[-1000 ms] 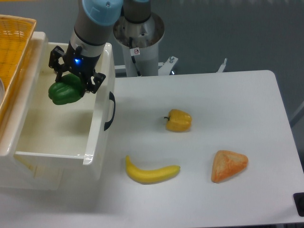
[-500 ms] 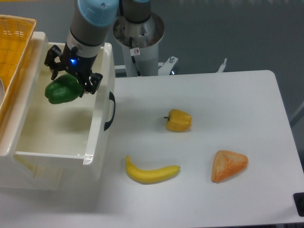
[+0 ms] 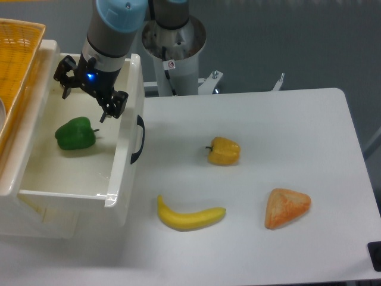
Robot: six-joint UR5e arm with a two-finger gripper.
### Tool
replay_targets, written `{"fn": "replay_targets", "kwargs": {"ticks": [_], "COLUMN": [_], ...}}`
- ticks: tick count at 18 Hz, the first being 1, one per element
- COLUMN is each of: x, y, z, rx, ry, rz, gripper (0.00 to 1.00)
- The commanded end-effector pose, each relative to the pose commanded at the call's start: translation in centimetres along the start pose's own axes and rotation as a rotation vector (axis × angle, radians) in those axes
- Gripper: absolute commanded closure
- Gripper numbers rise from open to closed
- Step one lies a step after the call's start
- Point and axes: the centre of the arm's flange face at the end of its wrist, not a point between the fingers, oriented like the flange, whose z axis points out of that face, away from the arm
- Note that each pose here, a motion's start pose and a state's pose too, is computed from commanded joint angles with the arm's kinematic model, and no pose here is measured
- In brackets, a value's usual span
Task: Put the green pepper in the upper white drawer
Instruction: 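Raise the open gripper up out of the drawer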
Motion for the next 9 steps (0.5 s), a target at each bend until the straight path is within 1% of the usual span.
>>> {"fn": "replay_targets", "kwargs": {"ticks": [2,7,9], "x": [-0.6,-4.0,-4.9], "y": [0.0,0.2,0.5], "z": [-0.7,-4.8,-5.2], "rx": [0.013,0.070,0.076], "ry": [-0.011,-0.064,-0.072], "rz": [0.007,0.043,0.037], "gripper": [0.00,0.00,0.00]}}
